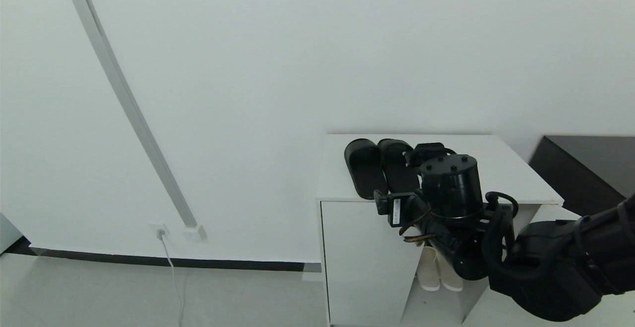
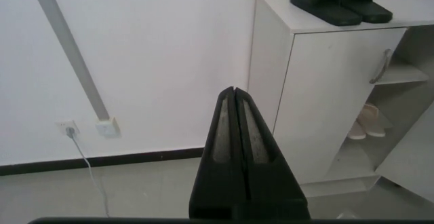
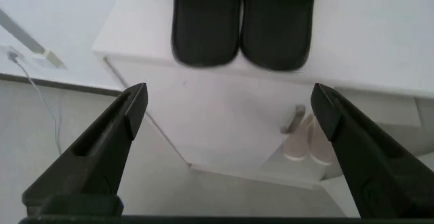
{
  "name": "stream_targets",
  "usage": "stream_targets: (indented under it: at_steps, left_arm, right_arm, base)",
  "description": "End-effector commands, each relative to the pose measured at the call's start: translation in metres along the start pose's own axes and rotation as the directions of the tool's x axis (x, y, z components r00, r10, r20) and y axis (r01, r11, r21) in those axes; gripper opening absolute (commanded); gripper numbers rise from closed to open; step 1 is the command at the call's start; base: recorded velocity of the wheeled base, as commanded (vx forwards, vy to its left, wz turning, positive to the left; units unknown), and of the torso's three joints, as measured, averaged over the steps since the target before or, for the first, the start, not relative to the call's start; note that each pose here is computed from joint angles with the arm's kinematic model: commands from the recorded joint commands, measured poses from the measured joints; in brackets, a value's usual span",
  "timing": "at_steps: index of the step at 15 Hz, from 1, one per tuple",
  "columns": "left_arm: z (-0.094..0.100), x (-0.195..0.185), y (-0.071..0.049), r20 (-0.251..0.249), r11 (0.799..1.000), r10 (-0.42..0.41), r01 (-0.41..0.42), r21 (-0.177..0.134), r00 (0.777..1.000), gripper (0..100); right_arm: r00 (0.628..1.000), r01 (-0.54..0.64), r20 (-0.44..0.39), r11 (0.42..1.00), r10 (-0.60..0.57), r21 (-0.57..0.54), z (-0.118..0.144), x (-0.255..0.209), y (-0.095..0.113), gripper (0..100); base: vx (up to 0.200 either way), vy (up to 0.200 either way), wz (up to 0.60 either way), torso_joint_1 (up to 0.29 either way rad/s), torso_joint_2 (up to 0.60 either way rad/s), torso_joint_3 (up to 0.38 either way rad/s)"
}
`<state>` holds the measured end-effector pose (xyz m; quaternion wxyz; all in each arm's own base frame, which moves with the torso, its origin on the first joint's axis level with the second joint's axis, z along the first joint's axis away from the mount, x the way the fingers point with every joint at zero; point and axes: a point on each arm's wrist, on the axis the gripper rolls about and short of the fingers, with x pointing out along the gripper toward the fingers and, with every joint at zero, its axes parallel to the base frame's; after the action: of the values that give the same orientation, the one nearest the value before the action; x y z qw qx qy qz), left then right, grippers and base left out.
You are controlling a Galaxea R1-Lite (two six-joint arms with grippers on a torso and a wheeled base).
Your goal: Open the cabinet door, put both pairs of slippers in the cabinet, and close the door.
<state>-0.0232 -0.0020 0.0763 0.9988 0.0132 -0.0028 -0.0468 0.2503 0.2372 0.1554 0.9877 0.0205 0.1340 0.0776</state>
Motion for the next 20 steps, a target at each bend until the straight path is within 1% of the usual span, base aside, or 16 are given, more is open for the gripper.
stream_targets:
  at_steps: [1, 5, 8, 10, 13, 15, 17, 20]
  left_arm:
    - [0.000, 0.000, 0.000, -0.001, 1.000, 0.000, 0.000, 0.000, 1.000, 0]
    - [0.000, 0.000, 0.000, -0.001, 1.000, 0.000, 0.000, 0.000, 1.000, 0]
    - [0.000, 0.000, 0.000, -0.001, 1.000, 0.000, 0.000, 0.000, 1.000, 0]
    - [0.000, 0.000, 0.000, -0.001, 1.000, 0.000, 0.000, -0.002, 1.000, 0]
    - [0.000, 0.000, 0.000, 0.000, 1.000, 0.000, 0.000, 0.000, 1.000, 0]
    - [0.000, 0.000, 0.000, -0.001, 1.000, 0.000, 0.000, 0.000, 1.000, 0]
    - [0.000, 0.000, 0.000, -0.001, 1.000, 0.000, 0.000, 0.000, 1.000, 0]
    - [0.000, 0.000, 0.000, -0.001, 1.000, 0.000, 0.000, 0.001, 1.000, 0]
  right_arm:
    - [1.000, 0.007, -0.020, 1.000, -0.007, -0.012, -0.009, 0.006, 0.001, 100]
    - [1.000, 0.016, -0.014, 1.000, -0.016, -0.010, -0.021, 0.020, 0.003, 100]
    - [0.999, 0.039, -0.008, 0.999, -0.039, 0.000, -0.029, 0.036, -0.003, 100]
    - [0.998, 0.058, -0.015, 0.998, -0.058, -0.010, -0.037, 0.048, -0.009, 100]
    - [0.998, 0.057, 0.007, 0.998, -0.057, -0.029, -0.046, 0.069, -0.018, 100]
    - [0.998, 0.065, 0.021, 0.997, -0.064, -0.028, -0.051, 0.081, -0.020, 100]
    - [0.996, 0.079, 0.040, 0.997, -0.079, -0.014, -0.052, 0.101, -0.019, 100]
    - [0.995, 0.079, 0.057, 0.997, -0.077, -0.027, -0.052, 0.114, -0.012, 100]
  base:
    - [0.200, 0.000, 0.00, 0.012, 0.00, 0.002]
    - [0.200, 0.000, 0.00, -0.001, 0.00, 0.001]
    - [0.200, 0.000, 0.00, -0.001, 0.01, 0.002]
    - [0.000, 0.000, 0.00, 0.000, 0.00, 0.000]
    - [0.000, 0.000, 0.00, 0.000, 0.00, 0.000]
    - [0.000, 0.000, 0.00, 0.000, 0.00, 0.000]
    - [0.000, 0.000, 0.00, 0.000, 0.00, 0.000]
    - [0.000, 0.000, 0.00, 0.000, 0.00, 0.000]
